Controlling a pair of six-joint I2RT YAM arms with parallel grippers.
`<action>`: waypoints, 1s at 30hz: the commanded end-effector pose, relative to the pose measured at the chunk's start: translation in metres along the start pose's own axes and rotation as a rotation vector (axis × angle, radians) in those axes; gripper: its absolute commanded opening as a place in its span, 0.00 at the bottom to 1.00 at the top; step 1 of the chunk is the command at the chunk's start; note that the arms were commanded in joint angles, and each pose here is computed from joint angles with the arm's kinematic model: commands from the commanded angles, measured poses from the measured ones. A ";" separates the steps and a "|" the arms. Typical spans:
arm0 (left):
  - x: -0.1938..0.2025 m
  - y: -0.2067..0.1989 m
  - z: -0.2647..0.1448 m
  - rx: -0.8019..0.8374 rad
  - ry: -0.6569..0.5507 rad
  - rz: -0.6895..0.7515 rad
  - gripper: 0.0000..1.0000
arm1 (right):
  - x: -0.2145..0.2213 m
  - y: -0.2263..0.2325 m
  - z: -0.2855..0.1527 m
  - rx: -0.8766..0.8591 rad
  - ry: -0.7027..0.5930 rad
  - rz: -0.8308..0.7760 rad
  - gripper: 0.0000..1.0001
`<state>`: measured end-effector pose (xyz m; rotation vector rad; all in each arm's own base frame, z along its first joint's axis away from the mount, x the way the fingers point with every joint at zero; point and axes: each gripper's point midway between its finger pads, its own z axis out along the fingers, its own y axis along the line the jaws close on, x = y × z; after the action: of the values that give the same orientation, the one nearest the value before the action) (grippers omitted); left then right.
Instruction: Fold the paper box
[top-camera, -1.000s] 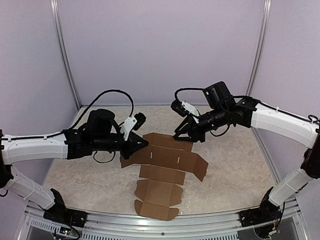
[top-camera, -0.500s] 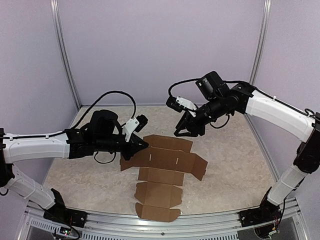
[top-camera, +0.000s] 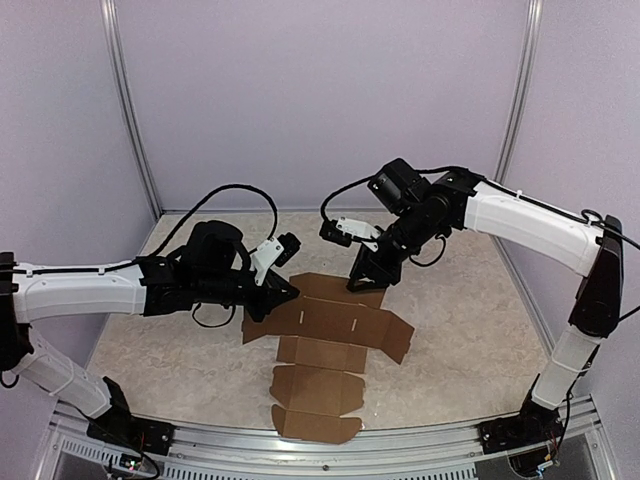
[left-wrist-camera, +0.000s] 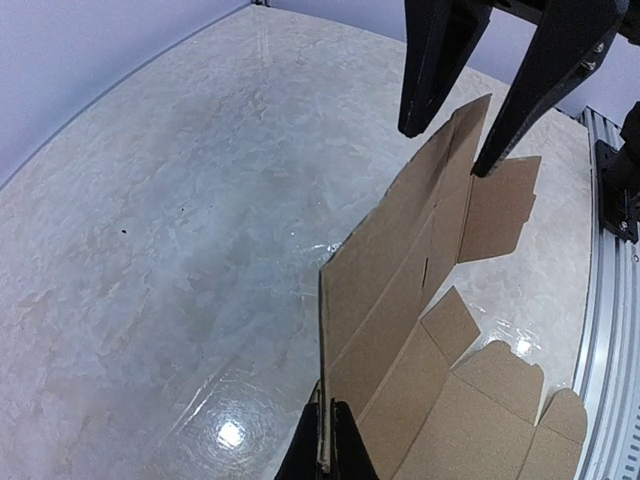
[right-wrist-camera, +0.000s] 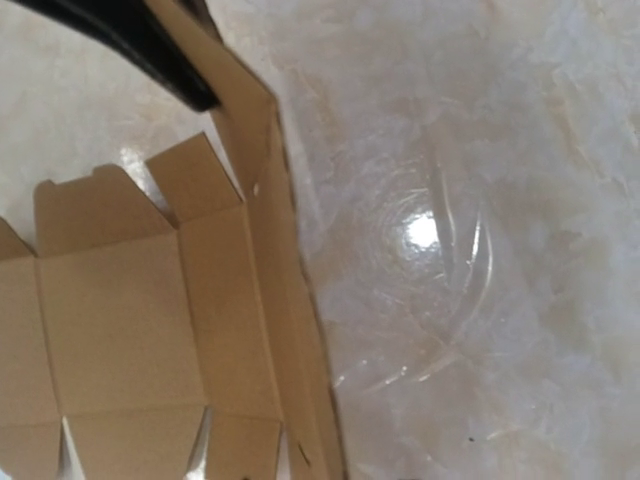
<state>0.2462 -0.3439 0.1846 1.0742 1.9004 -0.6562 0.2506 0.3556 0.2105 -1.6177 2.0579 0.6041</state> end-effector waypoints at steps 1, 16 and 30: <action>-0.008 -0.003 0.001 0.010 -0.006 0.015 0.00 | -0.001 0.000 0.003 0.008 0.033 -0.014 0.31; -0.010 -0.004 -0.002 0.012 -0.020 0.015 0.00 | -0.001 0.001 0.012 0.003 0.063 -0.018 0.17; -0.015 0.001 -0.011 -0.025 -0.053 -0.020 0.27 | -0.001 -0.001 0.009 0.042 0.060 -0.012 0.00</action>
<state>0.2484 -0.3424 0.1876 1.0483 1.9036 -0.6513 0.2516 0.3608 0.2010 -1.6620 2.0827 0.5423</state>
